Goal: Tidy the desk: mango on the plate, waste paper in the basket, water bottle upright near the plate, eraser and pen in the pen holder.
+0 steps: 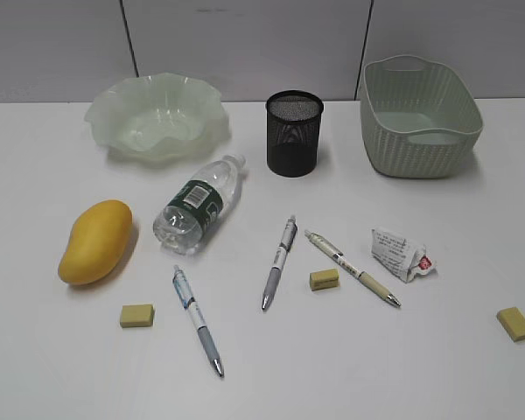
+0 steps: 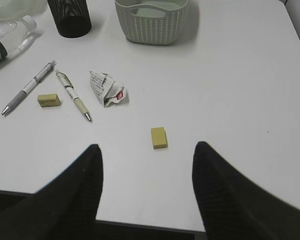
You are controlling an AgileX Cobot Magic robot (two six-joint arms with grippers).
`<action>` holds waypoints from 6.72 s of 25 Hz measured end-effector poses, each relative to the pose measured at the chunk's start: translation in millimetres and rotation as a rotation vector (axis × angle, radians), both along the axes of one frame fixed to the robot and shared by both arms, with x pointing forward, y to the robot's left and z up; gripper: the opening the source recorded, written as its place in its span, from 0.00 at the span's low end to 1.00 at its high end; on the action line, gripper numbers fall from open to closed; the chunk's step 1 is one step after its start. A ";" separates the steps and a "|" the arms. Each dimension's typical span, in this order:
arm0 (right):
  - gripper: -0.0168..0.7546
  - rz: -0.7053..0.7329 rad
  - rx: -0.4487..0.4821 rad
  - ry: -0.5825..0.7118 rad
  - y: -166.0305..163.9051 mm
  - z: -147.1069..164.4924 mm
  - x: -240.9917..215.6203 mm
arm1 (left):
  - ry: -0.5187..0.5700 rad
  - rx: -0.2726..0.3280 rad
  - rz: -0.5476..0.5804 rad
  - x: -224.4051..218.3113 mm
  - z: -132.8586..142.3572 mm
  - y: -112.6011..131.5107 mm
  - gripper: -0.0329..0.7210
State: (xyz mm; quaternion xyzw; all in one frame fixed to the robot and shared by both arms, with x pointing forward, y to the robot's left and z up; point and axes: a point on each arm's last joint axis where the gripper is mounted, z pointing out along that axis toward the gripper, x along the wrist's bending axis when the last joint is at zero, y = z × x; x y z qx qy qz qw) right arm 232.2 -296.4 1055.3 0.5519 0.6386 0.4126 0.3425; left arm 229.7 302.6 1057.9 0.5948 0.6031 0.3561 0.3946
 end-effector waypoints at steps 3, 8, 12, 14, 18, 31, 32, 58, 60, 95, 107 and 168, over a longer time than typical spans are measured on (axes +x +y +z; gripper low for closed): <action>0.61 0.000 0.000 0.000 0.0 0.0 0.0 | 0.000 0.000 0.000 0.0 0.0 0.0 0.36; 0.61 0.000 0.000 0.000 0.0 0.0 0.0 | 0.000 0.000 0.000 0.0 0.0 0.0 0.49; 0.61 0.000 0.000 0.000 0.0 0.0 0.0 | 0.000 0.002 0.001 0.0 0.0 0.2 0.84; 0.61 0.000 0.000 0.000 0.0 0.0 0.0 | 0.000 0.002 0.002 0.0 0.0 0.2 0.85; 0.61 0.000 0.000 0.000 0.0 0.0 0.0 | 0.000 0.003 0.002 0.0 0.0 0.3 0.78; 0.61 0.000 0.000 0.000 0.0 0.0 0.0 | 0.155 0.016 0.006 10.3 13.0 0.3 0.75; 0.61 0.000 0.000 0.000 0.0 0.0 0.0 | 0.203 0.014 0.004 14.8 17.8 -0.3 0.75; 0.61 0.000 0.000 0.000 0.0 0.0 0.0 | 0.962 0.003 -0.014 293.6 7.3 -20.1 0.75; 0.61 0.000 0.000 0.000 0.0 0.0 0.0 | 0.991 0.010 -0.021 305.3 -2.5 -23.2 0.76; 0.61 0.000 0.000 0.000 0.0 0.0 0.0 | 1.041 0.048 -0.172 378.2 -112.5 -120.2 0.86; 0.61 0.000 0.000 0.000 0.0 0.0 0.0 | 1.059 0.047 -0.143 383.8 -130.8 -120.9 0.86; 0.61 0.000 0.000 0.000 0.0 0.0 0.0 | 0.267 0.007 -0.173 527.1 -45.9 -134.3 0.81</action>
